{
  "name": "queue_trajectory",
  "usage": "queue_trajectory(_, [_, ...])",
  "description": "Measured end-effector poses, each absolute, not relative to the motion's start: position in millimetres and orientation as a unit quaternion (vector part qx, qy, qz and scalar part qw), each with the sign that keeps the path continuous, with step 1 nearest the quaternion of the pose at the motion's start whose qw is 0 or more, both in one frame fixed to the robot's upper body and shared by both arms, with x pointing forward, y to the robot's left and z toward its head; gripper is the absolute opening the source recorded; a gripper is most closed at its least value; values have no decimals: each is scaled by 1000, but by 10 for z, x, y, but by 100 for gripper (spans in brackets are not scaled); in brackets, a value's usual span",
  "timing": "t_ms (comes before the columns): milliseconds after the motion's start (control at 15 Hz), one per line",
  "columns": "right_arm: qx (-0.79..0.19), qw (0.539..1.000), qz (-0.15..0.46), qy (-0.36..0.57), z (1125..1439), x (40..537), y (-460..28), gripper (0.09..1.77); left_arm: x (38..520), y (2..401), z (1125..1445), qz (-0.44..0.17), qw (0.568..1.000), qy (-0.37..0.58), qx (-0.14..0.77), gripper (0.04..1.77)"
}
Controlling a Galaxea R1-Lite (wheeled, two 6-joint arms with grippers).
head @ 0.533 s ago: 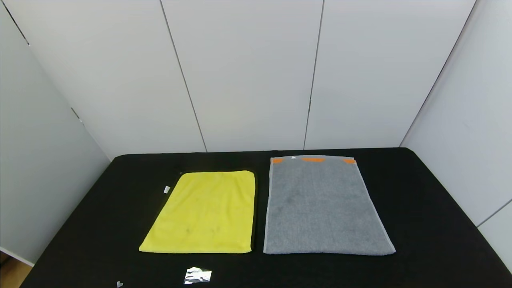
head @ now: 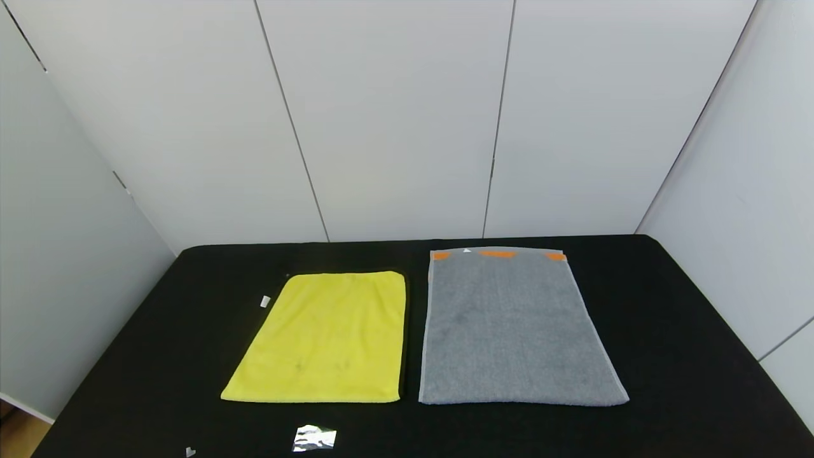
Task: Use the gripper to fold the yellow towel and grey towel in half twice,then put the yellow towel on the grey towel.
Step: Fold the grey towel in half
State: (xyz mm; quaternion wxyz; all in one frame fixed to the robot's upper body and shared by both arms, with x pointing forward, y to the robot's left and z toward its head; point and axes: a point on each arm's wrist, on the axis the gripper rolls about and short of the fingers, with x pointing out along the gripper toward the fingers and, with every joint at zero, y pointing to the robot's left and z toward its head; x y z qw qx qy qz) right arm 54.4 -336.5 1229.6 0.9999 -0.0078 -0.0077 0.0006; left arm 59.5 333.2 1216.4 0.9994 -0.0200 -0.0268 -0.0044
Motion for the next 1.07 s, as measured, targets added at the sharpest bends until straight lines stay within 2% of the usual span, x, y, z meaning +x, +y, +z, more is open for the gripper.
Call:
queue_trajectory(400, [-8, 1000, 1, -8, 12324, 542, -3365, 171, 595, 3332, 12183, -5, 999, -27, -20, 172])
queue_trajectory(667, [-11, 1000, 9, 0, 12690, 604, -3366, 171, 667, 3334, 12504, -12, 1000, -12, -16, 172])
queue_trajectory(1067, [-30, 998, 11, 48, 13202, 962, -3361, 171, 1091, 3316, 13217, -50, 998, 41, 0, 172])
